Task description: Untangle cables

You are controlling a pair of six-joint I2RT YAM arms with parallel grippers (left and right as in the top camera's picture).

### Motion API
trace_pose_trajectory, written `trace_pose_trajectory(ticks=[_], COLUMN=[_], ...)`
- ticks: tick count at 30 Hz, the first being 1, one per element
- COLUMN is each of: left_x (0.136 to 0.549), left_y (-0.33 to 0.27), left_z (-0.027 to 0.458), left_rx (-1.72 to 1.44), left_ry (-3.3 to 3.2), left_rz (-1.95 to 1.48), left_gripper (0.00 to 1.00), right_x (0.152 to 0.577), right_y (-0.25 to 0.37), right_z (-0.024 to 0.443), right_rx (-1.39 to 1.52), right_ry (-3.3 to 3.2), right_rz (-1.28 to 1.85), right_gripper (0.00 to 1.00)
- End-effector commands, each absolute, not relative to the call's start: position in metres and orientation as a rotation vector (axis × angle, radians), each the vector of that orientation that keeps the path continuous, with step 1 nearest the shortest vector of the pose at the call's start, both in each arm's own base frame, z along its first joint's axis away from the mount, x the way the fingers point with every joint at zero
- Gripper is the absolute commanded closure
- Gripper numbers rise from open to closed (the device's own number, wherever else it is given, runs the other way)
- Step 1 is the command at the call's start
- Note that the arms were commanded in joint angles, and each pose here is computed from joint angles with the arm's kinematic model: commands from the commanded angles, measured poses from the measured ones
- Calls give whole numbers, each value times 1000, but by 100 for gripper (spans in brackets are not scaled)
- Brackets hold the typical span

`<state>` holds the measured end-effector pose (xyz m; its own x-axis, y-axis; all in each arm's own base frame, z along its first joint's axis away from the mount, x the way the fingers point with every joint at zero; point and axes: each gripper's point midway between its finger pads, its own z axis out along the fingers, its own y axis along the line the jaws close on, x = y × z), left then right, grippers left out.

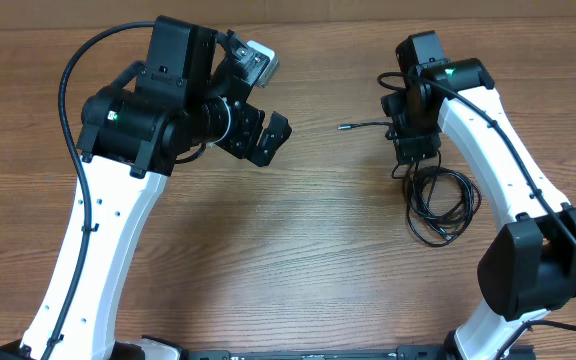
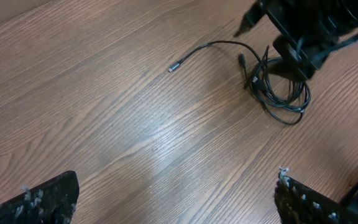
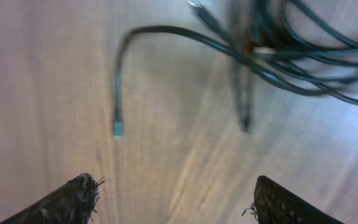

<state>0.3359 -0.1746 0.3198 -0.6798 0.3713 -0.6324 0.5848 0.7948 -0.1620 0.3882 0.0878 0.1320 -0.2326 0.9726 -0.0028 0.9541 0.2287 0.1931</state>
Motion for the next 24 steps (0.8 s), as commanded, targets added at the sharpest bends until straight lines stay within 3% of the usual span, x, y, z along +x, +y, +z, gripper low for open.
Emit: trace_pose_trajectory(ticks=[1, 6, 13, 14, 15, 16, 17, 19, 24], left_x=[336, 331, 326, 325, 324, 323, 322, 321, 323], left_y=[-174, -172, -170, -170, -170, -169, -169, -168, -169], left_z=[327, 323, 319, 318, 317, 316, 316, 315, 316], left_rx=[700, 703, 704, 704, 705, 705, 706, 706, 705], left_ry=[2372, 2401, 2427, 2433, 2438, 2445, 2450, 2456, 2447], left_rz=[-469, -472, -472, -472, -472, -470, -470, -470, -471], left_gripper=[0, 0, 0, 0, 0, 0, 0, 0, 0], right_x=[381, 364, 370, 370, 371, 371, 369, 369, 383], right_y=[82, 54, 41, 41, 42, 42, 42, 45, 73], right_z=[141, 130, 102, 94, 88, 82, 75, 68, 66], right_rx=[1932, 1899, 1846, 1835, 1816, 1809, 1808, 1798, 1650], right_ry=[2312, 2266, 2209, 2215, 2225, 2233, 2237, 2254, 2425], right_rz=[197, -58, -108, -102, -97, -93, -91, -72, 132], right_gripper=[20, 16, 17, 22, 39, 75, 84, 95, 96])
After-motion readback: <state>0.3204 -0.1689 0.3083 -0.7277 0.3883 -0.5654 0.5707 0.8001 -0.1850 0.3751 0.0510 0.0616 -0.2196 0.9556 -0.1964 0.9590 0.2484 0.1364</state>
